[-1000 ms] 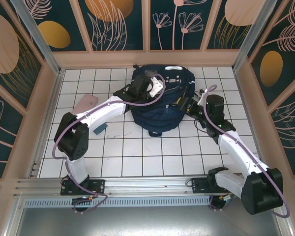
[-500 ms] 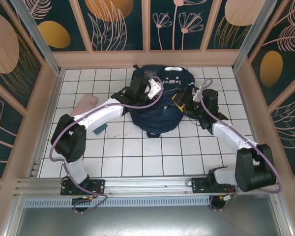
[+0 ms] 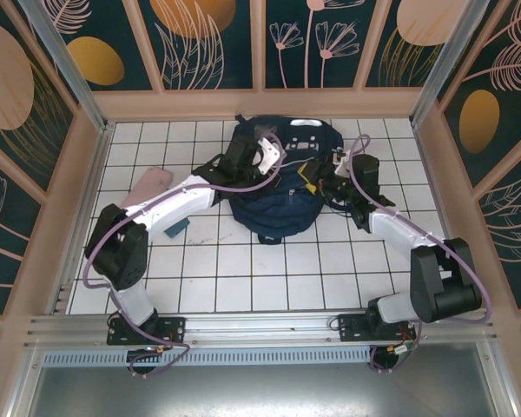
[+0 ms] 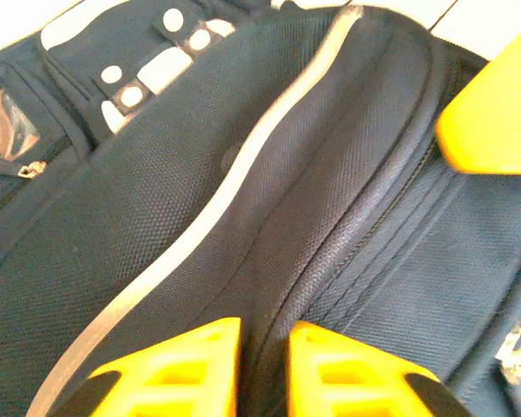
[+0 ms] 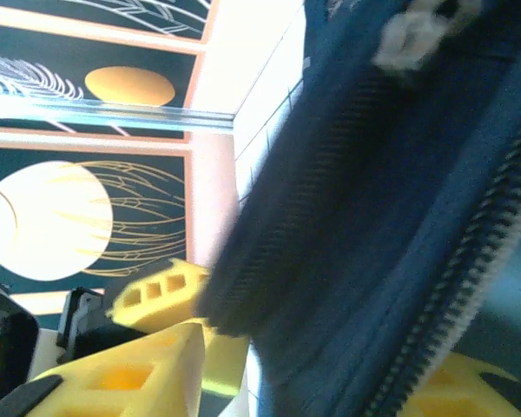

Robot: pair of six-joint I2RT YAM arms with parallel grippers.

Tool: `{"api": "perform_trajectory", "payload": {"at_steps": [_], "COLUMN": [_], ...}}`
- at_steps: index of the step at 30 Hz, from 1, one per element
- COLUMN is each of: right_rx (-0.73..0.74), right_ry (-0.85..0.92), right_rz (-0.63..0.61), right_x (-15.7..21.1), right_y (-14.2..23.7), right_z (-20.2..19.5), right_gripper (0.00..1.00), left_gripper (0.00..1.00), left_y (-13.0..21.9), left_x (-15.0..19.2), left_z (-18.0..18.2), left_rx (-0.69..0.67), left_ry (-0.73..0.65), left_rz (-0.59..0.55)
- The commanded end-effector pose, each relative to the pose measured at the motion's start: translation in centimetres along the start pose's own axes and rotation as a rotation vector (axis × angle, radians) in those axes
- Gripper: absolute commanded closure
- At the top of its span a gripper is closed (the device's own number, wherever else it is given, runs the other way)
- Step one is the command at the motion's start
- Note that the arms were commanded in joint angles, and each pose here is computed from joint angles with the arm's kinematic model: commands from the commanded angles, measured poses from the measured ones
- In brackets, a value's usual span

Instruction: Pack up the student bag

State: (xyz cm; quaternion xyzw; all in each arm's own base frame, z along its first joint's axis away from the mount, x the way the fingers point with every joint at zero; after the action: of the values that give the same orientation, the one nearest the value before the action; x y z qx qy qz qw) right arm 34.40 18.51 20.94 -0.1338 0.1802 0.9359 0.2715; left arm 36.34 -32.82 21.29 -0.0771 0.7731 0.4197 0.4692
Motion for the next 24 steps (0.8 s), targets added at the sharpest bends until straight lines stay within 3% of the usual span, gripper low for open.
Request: {"api": "perform_trajectory", "payload": {"at_steps": [1, 4, 10, 15, 24], "right_rx": [-0.167, -0.204, -0.213, -0.215, -0.212], "right_ry": [0.074, 0.089, 0.1, 0.105, 0.112], "right_rz": [-0.018, -0.027, -0.011, -0.004, 0.002], "right_x": [-0.8, -1.0, -0.7, -0.4, -0.1], "right_y": [-0.2, -0.2, -0.9, -1.2, -1.4], "right_z": [4.5, 5.5, 6.0, 6.2, 6.4], "right_gripper": [0.61, 0.62, 0.66, 0.69, 0.7], "left_gripper": [0.55, 0.42, 0.41, 0.52, 0.67], "left_y": [3.7, 4.4, 5.5, 4.6, 2.3], "left_x": [-4.2, -2.9, -0.5, 1.6, 4.1], "left_z": [-0.5, 0.2, -2.0, -4.3, -4.9], "left_rx": [-0.008, -0.047, 0.128, 0.256, 0.245], "left_ry": [0.175, 0.339, 0.589, 0.715, 0.779], "left_rz": [-0.185, -0.169, -0.119, -0.03, 0.055]}}
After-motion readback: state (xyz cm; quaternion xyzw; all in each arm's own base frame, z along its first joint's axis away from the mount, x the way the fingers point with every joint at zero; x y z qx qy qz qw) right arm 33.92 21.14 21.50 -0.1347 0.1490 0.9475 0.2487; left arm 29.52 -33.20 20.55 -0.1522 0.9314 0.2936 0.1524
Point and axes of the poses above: each hand's point on the last joint's axis, 136 mm out from that joint toward the fingers, its own y axis back along the fingers, its own z axis along the line the jaws close on, x = y × z, the point moved 3 cm from there along y, back along the fingers, and after that the axes turned 10 degrees about y, right-handed, at the moved point
